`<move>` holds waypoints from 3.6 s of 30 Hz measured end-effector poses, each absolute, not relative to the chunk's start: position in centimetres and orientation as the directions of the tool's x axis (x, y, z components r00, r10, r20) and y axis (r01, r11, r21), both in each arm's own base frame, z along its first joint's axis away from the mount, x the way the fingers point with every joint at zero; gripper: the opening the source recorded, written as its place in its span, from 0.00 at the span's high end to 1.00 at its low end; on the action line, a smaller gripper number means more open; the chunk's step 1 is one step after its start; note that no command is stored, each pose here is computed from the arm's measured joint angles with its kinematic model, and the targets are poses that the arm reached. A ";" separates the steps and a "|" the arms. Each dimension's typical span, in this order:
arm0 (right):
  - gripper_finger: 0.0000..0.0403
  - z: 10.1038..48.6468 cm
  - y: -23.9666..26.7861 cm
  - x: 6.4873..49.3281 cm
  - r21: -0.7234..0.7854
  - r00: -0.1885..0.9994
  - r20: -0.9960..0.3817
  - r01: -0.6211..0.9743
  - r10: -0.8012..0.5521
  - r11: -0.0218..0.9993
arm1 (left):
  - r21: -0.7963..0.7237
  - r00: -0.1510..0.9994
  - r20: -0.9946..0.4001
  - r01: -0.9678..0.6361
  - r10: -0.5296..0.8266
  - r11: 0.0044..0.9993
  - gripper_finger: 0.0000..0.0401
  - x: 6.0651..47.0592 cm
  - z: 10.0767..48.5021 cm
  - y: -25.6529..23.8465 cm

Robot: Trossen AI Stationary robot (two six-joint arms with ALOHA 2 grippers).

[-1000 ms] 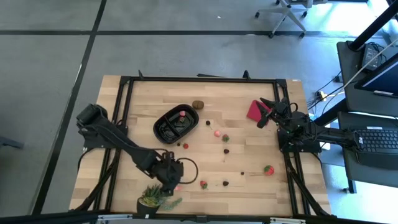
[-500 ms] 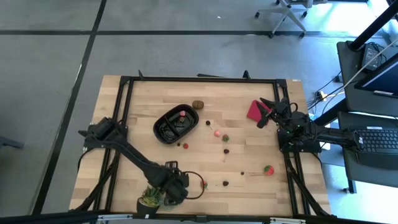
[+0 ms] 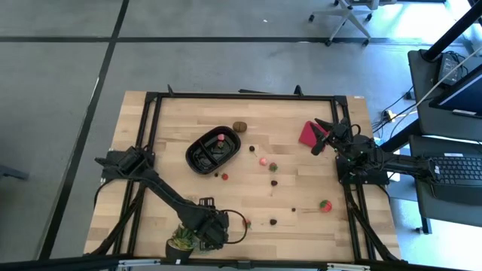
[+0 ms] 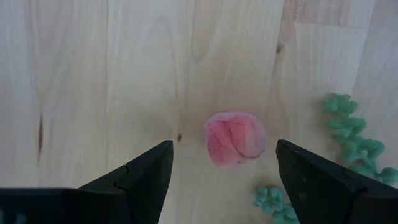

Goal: Pick and placing Produce into tupperware
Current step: Put the pink peach into the black bin

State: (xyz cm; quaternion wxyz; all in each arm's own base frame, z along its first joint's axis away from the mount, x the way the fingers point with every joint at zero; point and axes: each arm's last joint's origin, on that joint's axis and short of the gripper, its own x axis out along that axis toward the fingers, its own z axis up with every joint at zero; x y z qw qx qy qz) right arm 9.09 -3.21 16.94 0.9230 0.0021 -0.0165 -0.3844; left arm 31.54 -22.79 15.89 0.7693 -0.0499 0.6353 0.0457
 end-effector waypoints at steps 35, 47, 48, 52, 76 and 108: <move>0.65 16.9 -3.2 9.1 0.013 0.704 0.029 0.710 -0.710 0.704 | -0.024 0.184 -0.983 -0.215 0.016 0.976 0.50 31.8 15.1 -21.8; 0.65 16.9 -3.2 9.1 0.014 0.704 0.029 0.710 -0.710 0.704 | -0.008 0.193 -0.981 -0.202 0.032 0.979 0.74 31.8 15.1 -21.7; 0.65 16.9 -3.2 9.1 0.014 0.704 0.029 0.710 -0.710 0.704 | -0.008 0.193 -0.981 -0.203 0.032 0.979 0.75 31.9 15.1 -21.6; 0.65 16.9 -3.2 9.1 0.014 0.704 0.029 0.710 -0.710 0.704 | -0.001 0.174 -0.984 -0.210 0.036 0.978 0.78 31.9 15.1 -21.3; 0.65 17.0 -3.2 9.1 0.014 0.704 0.030 0.710 -0.710 0.704 | 0.130 0.235 -0.923 -0.557 0.305 0.820 0.76 36.2 21.1 -2.3; 0.65 17.0 -3.2 9.1 0.014 0.704 0.030 0.710 -0.710 0.704 | 0.319 0.112 -0.897 -0.508 0.428 0.800 0.69 34.5 22.6 3.9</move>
